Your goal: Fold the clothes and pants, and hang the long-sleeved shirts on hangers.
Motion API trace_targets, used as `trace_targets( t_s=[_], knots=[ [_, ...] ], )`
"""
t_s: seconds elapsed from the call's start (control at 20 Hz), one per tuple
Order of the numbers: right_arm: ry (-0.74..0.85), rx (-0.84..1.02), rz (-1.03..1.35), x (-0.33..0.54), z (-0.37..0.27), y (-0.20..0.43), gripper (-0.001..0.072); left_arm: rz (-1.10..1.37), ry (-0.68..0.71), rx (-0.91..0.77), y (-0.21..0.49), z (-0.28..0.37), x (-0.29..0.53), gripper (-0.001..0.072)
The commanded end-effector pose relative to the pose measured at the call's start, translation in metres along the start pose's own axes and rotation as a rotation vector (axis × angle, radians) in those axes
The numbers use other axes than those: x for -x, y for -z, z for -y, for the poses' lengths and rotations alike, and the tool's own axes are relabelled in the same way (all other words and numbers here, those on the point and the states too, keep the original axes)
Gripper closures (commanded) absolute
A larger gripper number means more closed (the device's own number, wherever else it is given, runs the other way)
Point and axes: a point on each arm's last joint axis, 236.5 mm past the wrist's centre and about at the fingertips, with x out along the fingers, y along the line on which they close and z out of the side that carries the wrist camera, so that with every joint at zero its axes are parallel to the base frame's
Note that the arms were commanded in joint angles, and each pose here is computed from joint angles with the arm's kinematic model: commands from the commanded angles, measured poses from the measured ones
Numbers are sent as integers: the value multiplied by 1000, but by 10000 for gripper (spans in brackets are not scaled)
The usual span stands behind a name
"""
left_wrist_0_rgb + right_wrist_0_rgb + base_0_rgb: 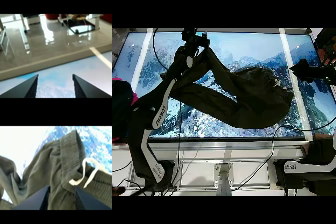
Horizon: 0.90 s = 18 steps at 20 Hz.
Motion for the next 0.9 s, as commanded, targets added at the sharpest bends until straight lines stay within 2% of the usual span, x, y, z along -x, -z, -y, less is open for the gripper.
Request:
trace_targets(
  t_s=[0.0, 0.05, 0.1, 0.15, 0.2, 0.45, 0.55, 0.65, 0.7, 0.75, 0.8, 0.85],
  knots=[
    [12, -8, 65, 0, 3, -15, 365, 94, -19, 66, -51, -9, 11, 346],
    [15, -7, 77, 0, 3, -18, 377, 93, -10, 73, -71, -10, 19, 635],
    [17, -6, 85, 1, 4, -20, 428, 70, 6, 73, -85, -9, 28, 699],
    [20, -5, 86, 1, 5, -20, 540, 6, 31, 71, -90, -8, 38, 700],
    [34, 7, 81, 1, 8, -19, 689, -88, 60, 68, -87, -8, 50, 700],
    [80, 20, -121, 17, 48, 21, 689, -781, 174, 100, 22, -36, 152, 702],
    [71, -49, -275, 34, 78, 51, 689, -982, 220, 208, 56, -48, 195, 704],
    [57, -147, -392, 48, 105, 75, 684, -1076, 282, 361, 72, -51, 222, 702],
    [50, -185, -432, 50, 115, 83, 591, -1101, 305, 431, 77, -53, 231, 702],
    [47, -217, -473, 51, 125, 92, 377, -1130, 316, 493, 85, -57, 241, 701],
    [58, -236, -526, 50, 135, 103, 246, -1164, 298, 557, 96, -63, 250, 701],
    [80, -245, -582, 49, 145, 116, 231, -1207, 273, 609, 107, -69, 260, 700]
  ],
)
